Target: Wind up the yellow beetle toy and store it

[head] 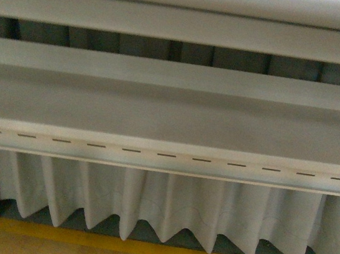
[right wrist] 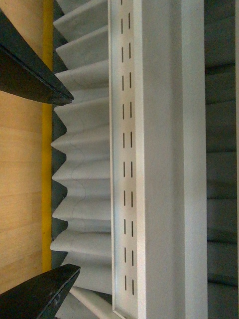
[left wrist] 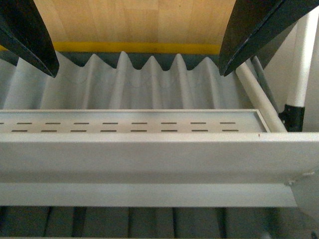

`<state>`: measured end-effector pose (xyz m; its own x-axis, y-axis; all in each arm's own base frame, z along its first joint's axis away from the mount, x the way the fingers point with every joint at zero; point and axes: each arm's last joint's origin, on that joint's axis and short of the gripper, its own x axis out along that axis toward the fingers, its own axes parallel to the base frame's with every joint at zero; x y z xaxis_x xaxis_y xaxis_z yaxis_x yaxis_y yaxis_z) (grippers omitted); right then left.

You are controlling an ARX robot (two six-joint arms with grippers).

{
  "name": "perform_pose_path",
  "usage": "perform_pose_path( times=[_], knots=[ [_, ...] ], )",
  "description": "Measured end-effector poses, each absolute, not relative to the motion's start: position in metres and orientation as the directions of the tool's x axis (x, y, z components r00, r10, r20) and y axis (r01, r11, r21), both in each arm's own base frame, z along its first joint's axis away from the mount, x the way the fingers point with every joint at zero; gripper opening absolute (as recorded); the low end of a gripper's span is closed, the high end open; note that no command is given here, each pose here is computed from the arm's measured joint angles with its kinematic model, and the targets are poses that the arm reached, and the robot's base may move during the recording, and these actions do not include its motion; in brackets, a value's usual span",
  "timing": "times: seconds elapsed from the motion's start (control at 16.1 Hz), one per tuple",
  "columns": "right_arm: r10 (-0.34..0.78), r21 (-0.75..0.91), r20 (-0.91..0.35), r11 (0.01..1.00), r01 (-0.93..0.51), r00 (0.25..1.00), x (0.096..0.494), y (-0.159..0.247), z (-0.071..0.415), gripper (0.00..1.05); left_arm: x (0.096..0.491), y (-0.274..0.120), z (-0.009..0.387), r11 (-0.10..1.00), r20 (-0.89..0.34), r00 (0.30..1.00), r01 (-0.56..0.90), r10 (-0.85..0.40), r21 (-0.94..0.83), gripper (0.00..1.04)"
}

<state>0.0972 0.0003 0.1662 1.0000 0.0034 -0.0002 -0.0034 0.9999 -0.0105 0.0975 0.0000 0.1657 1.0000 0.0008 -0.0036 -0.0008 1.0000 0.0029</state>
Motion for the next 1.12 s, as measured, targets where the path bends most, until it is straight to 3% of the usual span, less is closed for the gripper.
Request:
perform_pose_path(
  times=[1.12],
  knots=[
    [0.003, -0.01, 0.004, 1.0, -0.003, 1.0, 0.0972, 0.0003, 0.1666, 0.98, 0.0975, 0.0, 0.1661, 1.0, 0.001, 1.0, 0.0, 0.0, 0.003, 0.98]
  ],
)
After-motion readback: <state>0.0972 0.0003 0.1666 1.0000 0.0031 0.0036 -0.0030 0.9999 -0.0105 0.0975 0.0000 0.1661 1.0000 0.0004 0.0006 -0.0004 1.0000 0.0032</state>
